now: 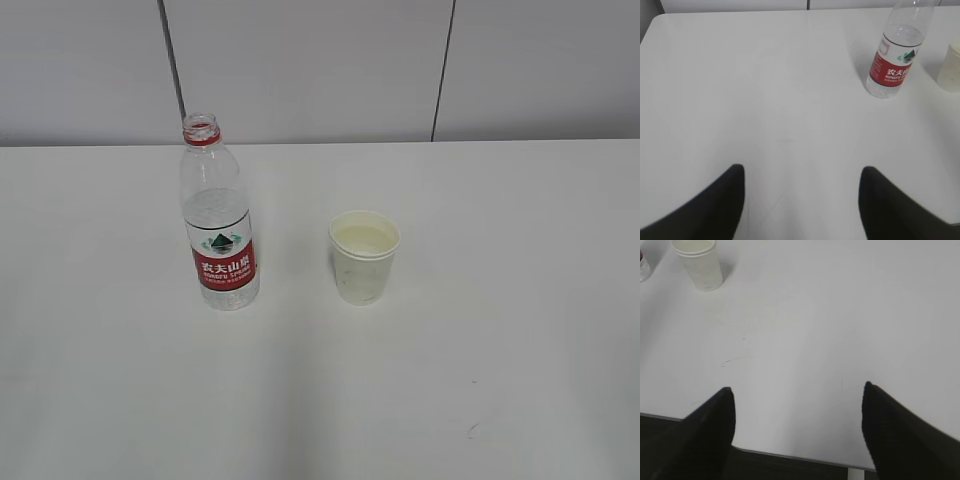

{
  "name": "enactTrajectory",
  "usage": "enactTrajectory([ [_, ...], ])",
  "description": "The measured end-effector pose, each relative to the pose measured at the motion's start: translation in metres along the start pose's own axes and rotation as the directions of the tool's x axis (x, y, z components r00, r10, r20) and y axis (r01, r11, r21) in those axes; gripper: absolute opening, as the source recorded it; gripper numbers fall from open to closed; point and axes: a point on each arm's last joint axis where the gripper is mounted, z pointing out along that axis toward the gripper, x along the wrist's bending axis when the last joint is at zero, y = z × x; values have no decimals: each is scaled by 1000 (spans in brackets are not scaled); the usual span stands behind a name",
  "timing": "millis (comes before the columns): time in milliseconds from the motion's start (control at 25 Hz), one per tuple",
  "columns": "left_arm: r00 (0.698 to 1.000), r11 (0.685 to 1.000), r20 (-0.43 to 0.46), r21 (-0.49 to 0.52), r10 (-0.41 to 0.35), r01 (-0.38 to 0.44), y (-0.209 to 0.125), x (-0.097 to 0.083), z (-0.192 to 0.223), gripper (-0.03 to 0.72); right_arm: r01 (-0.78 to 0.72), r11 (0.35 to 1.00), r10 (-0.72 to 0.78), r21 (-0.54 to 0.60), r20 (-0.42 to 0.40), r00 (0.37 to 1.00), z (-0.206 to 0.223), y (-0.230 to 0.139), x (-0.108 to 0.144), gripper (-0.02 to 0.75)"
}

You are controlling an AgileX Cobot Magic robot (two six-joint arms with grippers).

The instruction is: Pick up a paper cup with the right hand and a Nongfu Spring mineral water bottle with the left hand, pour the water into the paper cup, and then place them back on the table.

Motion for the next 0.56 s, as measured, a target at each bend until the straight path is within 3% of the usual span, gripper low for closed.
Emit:
enactTrajectory([
  [560,1000,1000,0,0,0,0,0,0,0,447,0,1000,0,0,0,1000,0,0,0,587],
])
